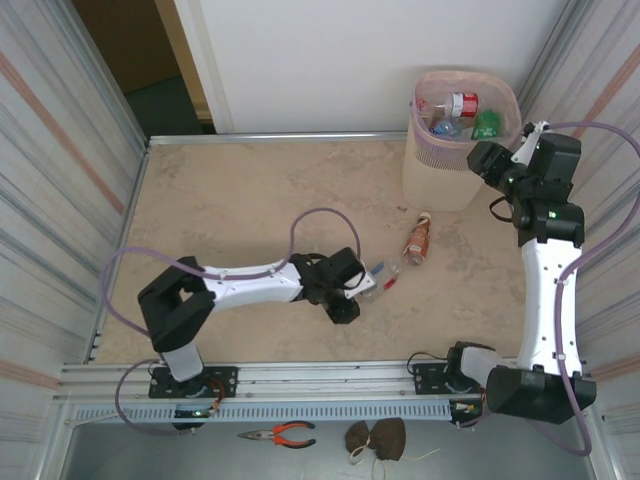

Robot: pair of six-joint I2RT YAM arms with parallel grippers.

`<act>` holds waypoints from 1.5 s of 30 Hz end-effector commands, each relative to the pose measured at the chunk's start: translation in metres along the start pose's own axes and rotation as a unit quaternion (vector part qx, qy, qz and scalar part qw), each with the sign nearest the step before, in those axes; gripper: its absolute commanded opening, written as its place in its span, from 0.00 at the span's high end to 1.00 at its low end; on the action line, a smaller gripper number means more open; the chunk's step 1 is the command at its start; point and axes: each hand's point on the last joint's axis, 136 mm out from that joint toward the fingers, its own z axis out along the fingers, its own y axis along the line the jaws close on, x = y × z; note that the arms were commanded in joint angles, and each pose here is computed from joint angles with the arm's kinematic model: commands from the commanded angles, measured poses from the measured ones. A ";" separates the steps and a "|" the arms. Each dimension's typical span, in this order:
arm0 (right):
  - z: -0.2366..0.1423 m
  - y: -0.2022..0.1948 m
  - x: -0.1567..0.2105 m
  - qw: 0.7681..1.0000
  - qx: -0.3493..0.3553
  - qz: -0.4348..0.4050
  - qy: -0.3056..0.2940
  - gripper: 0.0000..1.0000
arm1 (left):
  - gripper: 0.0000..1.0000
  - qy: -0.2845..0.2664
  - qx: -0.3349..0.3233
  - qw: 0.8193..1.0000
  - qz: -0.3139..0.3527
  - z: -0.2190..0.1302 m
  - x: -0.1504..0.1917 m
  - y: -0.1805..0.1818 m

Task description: Put the plastic bottles in the bin

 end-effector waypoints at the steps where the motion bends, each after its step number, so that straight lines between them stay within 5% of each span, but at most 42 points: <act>1: -0.012 0.015 0.015 0.999 -0.036 0.022 0.021 0.41 | 0.79 -0.084 0.019 0.996 0.005 -0.034 -0.033 0.000; 11: -0.028 0.056 0.049 0.987 -0.134 0.053 0.068 0.33 | 0.79 -0.257 0.070 0.963 0.028 -0.118 -0.094 0.005; 17: -0.032 0.088 0.070 0.975 -0.187 0.046 0.108 0.22 | 0.79 -0.313 0.101 0.943 0.049 -0.155 -0.111 0.003; 30: -0.018 0.129 0.100 0.963 -0.216 0.026 0.161 0.20 | 0.79 -0.320 0.120 0.936 0.082 -0.165 -0.119 -0.006; 45: 0.001 0.144 0.124 0.957 -0.209 0.044 0.197 0.41 | 0.79 -0.317 0.116 0.938 0.083 -0.160 -0.121 -0.002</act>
